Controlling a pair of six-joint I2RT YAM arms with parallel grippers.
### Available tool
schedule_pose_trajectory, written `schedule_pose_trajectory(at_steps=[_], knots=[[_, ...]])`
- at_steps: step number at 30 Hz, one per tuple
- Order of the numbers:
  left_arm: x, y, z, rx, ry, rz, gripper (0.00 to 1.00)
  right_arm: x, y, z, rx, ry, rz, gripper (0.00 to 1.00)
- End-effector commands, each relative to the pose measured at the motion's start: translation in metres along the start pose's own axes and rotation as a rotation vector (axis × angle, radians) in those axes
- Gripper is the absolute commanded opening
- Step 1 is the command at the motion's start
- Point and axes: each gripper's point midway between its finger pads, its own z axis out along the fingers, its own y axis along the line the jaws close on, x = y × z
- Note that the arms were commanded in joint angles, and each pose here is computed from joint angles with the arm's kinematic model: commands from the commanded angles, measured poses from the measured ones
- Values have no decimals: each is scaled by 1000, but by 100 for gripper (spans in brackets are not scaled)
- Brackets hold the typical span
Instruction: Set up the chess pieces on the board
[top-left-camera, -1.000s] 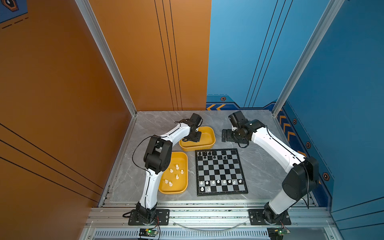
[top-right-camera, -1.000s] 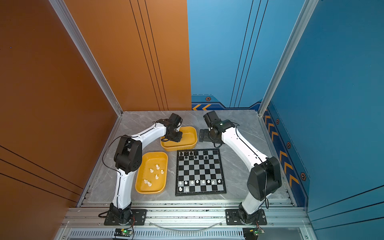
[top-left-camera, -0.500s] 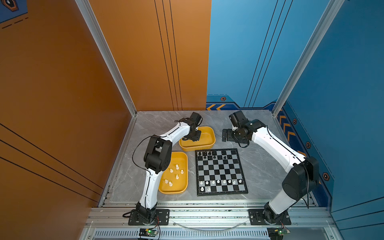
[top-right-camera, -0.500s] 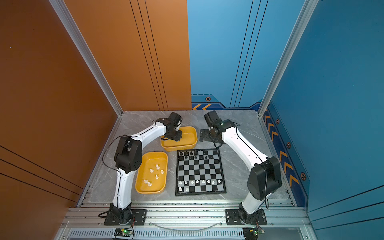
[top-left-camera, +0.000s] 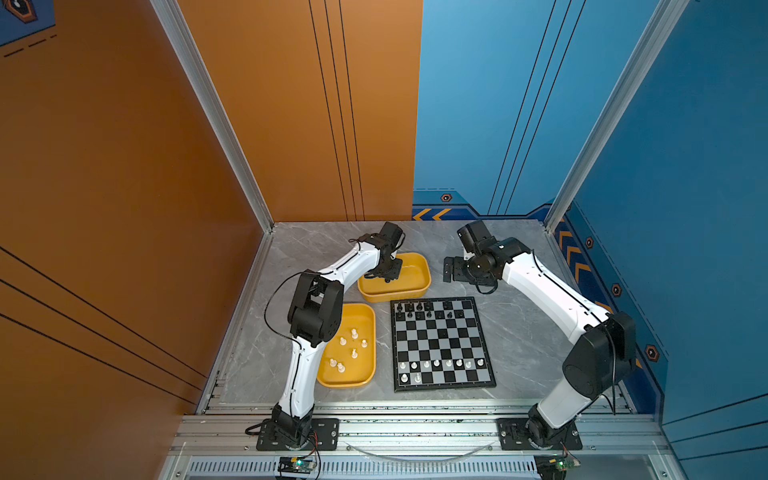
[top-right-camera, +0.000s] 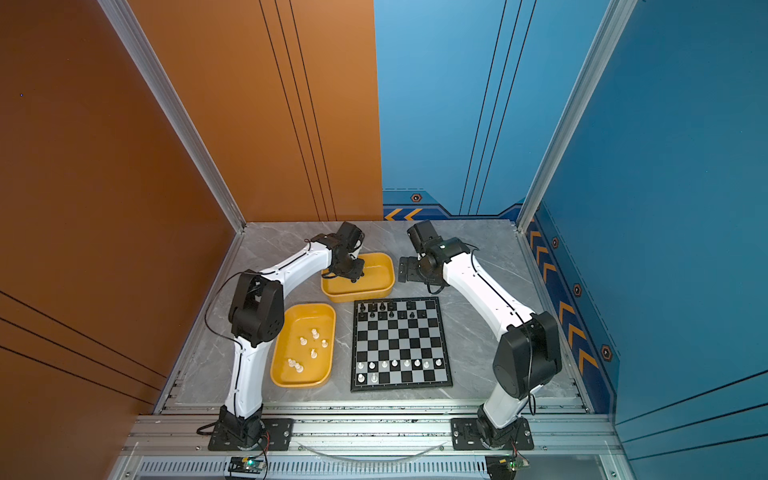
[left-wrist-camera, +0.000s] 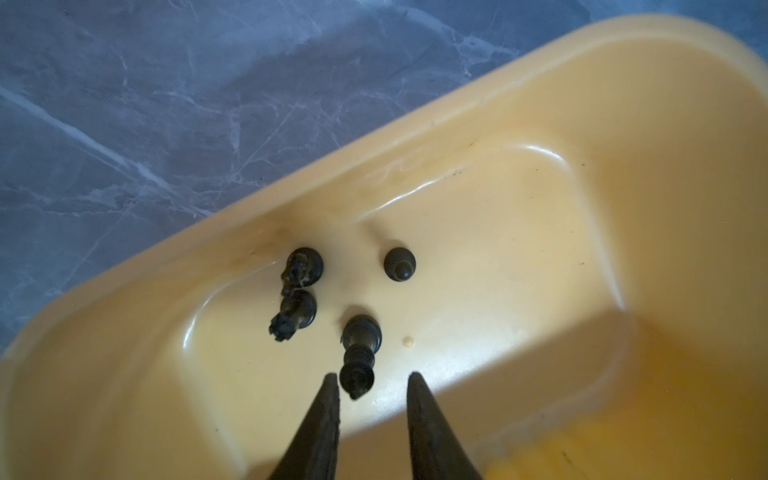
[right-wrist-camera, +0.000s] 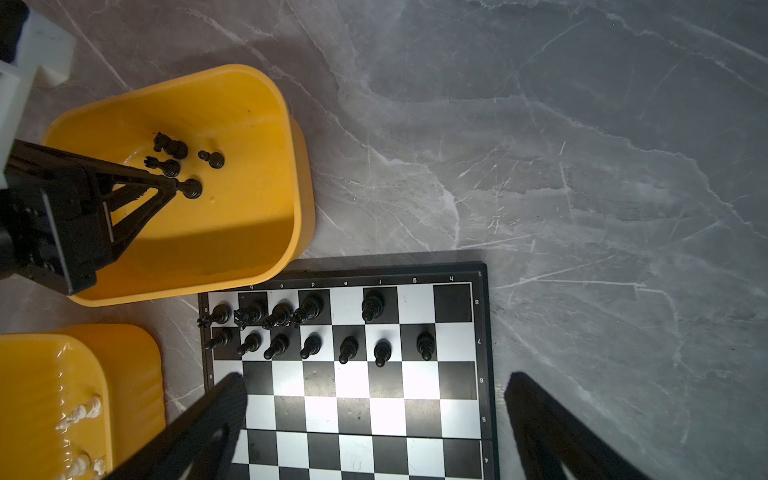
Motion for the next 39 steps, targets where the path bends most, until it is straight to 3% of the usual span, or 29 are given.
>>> schedule_pose_trajectory(at_steps=[1, 31, 39], knots=[[2, 7, 6, -20, 26, 15, 30, -3, -1, 0, 10, 10, 17, 100], [-3, 6, 16, -6, 26, 4, 29, -5, -3, 5, 18, 23, 15, 100], [1, 7, 18, -12, 39, 9, 23, -4, -4, 3, 22, 19, 16, 100]])
